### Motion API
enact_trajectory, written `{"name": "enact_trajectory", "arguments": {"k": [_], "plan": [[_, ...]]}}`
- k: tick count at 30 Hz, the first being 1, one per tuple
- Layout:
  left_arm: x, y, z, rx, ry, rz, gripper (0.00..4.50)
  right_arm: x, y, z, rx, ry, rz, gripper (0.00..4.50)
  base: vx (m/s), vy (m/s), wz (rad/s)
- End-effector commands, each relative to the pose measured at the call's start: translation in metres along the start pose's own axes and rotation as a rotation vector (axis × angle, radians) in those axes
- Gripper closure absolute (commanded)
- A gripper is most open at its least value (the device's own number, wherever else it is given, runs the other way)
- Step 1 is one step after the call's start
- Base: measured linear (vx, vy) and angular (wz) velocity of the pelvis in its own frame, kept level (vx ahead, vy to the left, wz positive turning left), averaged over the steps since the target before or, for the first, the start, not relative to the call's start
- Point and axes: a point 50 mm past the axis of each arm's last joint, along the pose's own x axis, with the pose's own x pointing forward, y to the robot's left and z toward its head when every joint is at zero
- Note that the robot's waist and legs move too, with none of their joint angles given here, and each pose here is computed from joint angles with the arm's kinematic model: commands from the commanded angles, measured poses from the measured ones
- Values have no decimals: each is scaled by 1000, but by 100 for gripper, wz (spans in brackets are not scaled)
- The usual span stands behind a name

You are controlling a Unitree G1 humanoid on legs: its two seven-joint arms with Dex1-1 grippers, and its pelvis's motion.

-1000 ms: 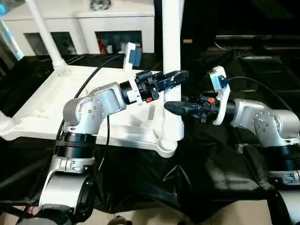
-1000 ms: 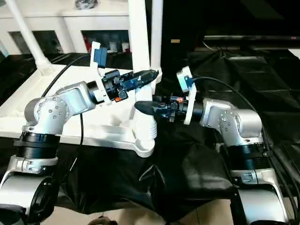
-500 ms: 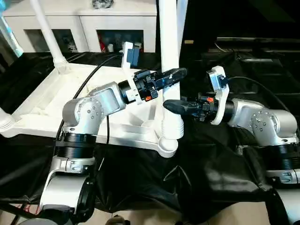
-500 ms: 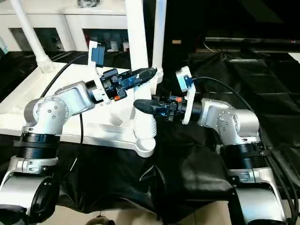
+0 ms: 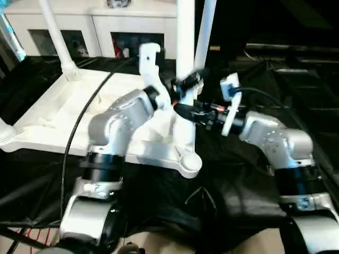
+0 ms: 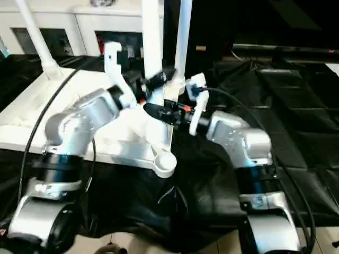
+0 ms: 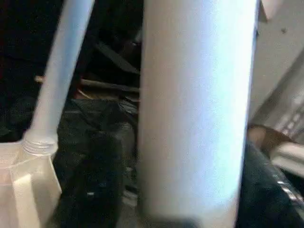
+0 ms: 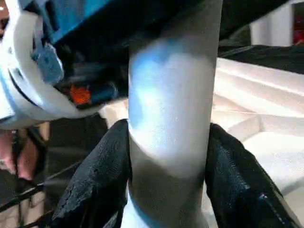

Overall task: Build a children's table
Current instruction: Pick table leg

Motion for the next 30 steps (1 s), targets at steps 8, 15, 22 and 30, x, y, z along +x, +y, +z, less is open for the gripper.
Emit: {"name": "enact_trajectory", "arguments": {"k": [8, 15, 22, 30], "plan": [[1, -4, 12, -7, -69, -15, 253, 0, 5, 6, -81, -16, -19, 262, 0, 0, 0], [-1, -11, 11, 11, -47, -100, 262, -8, 2, 3, -56, 85, 8, 183, 0, 0, 0], [-5, -20, 7, 27, 5, -227, 262, -25, -3, 13, -59, 152, 66, 136, 0, 0, 0], [-10, -28, 0, 81, 84, -335, 262, -29, -2, 10, -68, 224, 152, 136, 0, 0, 0]]}}
